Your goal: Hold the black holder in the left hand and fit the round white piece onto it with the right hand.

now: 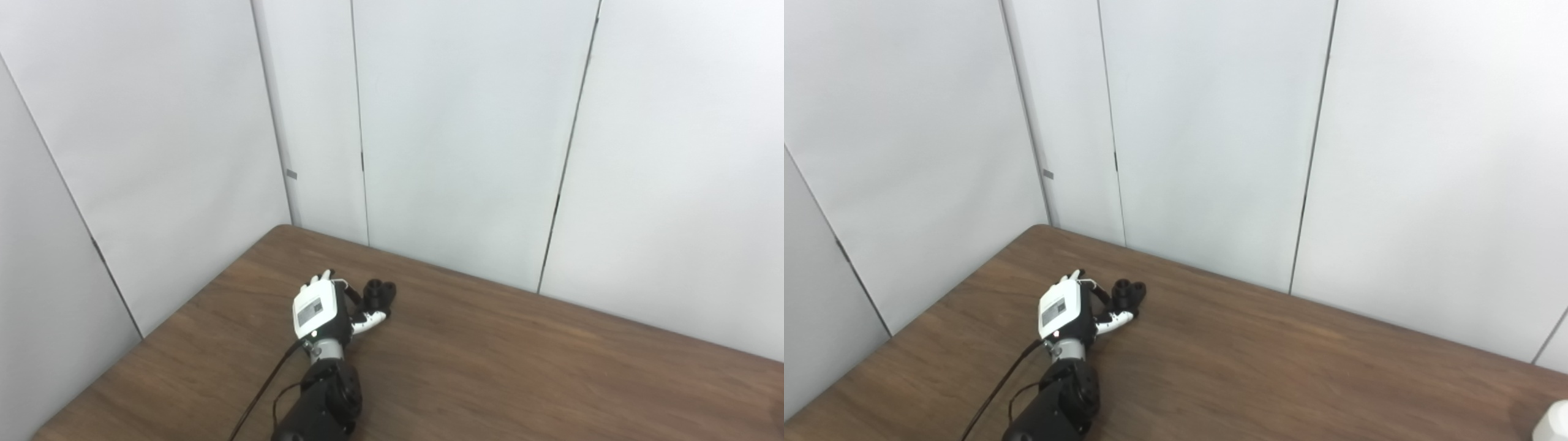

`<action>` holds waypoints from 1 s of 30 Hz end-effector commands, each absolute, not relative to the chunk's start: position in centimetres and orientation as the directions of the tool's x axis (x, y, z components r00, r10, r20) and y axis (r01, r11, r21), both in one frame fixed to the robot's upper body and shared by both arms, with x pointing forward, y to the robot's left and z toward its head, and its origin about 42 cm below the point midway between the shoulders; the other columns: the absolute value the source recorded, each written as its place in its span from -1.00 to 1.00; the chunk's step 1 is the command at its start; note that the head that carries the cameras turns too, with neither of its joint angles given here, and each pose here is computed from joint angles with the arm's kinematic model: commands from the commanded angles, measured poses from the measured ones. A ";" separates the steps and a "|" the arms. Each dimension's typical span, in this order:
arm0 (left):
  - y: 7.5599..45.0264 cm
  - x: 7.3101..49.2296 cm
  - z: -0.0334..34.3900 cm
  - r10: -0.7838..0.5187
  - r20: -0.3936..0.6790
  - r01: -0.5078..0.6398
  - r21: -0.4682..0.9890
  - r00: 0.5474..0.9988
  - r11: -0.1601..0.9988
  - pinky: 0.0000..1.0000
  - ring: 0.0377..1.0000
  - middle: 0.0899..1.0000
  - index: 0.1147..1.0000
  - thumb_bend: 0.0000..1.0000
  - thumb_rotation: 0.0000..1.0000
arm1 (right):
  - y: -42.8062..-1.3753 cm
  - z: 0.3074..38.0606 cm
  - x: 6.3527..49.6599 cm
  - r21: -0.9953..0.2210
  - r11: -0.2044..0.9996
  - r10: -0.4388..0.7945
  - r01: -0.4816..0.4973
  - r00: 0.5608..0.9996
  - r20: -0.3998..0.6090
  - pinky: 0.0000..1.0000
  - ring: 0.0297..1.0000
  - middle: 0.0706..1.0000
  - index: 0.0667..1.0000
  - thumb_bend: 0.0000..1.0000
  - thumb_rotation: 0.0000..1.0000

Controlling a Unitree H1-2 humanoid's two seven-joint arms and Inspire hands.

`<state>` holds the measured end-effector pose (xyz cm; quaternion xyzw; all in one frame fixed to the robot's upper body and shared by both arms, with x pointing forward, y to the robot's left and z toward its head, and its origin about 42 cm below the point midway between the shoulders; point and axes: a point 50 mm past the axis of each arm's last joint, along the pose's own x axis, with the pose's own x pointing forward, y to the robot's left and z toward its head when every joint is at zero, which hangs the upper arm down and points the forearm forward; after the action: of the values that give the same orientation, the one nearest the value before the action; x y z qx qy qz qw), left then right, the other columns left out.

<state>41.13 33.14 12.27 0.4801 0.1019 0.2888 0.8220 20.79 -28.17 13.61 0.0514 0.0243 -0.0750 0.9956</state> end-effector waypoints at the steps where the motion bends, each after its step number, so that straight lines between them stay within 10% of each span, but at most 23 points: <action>1: 33.4 40.8 11.6 0.566 0.068 -0.333 0.863 0.822 0.381 0.93 0.89 0.82 -0.17 0.04 -0.91 | -27.6 12.0 16.9 0.100 0.977 -0.174 0.190 0.974 -0.148 0.91 0.96 1.00 1.00 0.01 0.63; 30: 26.3 39.0 14.4 0.061 0.028 -0.048 0.930 0.998 0.365 1.00 0.98 0.83 -0.17 0.04 -0.90 | -26.1 11.9 18.5 0.131 0.984 -0.108 0.123 0.987 -0.118 0.98 1.00 1.00 1.00 -0.24 0.72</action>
<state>39.22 28.26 14.58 0.5582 0.0211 0.0804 0.8255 21.17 -26.88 13.22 0.0580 0.0142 -0.0581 0.9965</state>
